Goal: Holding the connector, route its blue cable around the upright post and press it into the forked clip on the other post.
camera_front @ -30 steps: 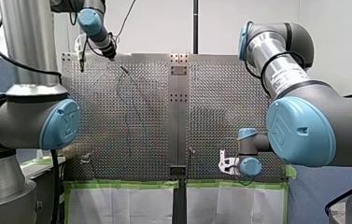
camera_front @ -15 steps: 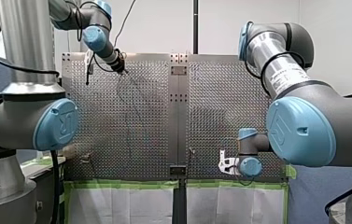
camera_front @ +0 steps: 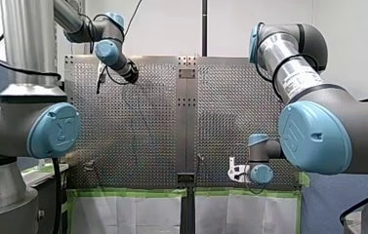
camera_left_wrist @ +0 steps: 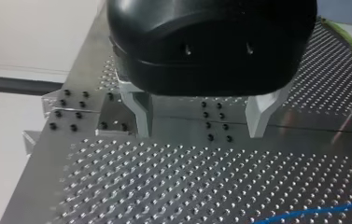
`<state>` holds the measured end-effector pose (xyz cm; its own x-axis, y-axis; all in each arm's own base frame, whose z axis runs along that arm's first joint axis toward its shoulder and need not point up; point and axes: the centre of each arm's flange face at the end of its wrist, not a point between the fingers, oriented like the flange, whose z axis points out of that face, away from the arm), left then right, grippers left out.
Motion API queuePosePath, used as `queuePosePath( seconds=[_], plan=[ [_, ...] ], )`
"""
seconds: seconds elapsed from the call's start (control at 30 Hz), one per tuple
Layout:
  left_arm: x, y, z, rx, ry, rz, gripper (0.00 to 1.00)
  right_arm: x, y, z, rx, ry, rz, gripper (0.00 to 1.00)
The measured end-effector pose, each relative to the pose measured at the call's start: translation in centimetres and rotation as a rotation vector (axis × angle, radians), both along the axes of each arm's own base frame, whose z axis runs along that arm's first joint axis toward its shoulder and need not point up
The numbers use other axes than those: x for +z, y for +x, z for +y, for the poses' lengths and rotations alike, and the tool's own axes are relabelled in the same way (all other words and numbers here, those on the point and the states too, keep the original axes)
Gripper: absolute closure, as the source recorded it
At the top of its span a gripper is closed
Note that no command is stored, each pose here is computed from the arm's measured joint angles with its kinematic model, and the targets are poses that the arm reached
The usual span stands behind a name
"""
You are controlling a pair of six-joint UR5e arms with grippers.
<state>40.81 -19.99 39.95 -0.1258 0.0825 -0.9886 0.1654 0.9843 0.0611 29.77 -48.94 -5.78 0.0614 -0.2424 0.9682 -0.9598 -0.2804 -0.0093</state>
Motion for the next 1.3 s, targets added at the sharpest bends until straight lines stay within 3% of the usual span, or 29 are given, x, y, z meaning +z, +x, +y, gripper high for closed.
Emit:
queuePosePath(
  seconds=[0.27, 0.53, 0.87, 1.3],
  plan=[
    [-2.2, 1.5, -1.3, -0.012, 0.062, -0.010, 0.01, 0.0, 0.0, 0.0, 0.001, 0.002, 0.001, 1.00],
    [-3.6, 2.9, -1.5, 0.027, 0.129, -0.040, 0.01, -0.1, 0.0, 0.2, 0.002, 0.012, 0.005, 1.00],
    [-5.7, 5.0, -2.1, 0.023, 0.179, -0.071, 0.01, -0.1, 0.0, 0.2, 0.005, 0.015, 0.004, 1.00],
    [-4.1, 7.2, -1.8, 0.049, 0.241, -0.200, 0.01, -0.1, 0.1, 0.2, 0.011, 0.014, 0.003, 1.00]
  ],
)
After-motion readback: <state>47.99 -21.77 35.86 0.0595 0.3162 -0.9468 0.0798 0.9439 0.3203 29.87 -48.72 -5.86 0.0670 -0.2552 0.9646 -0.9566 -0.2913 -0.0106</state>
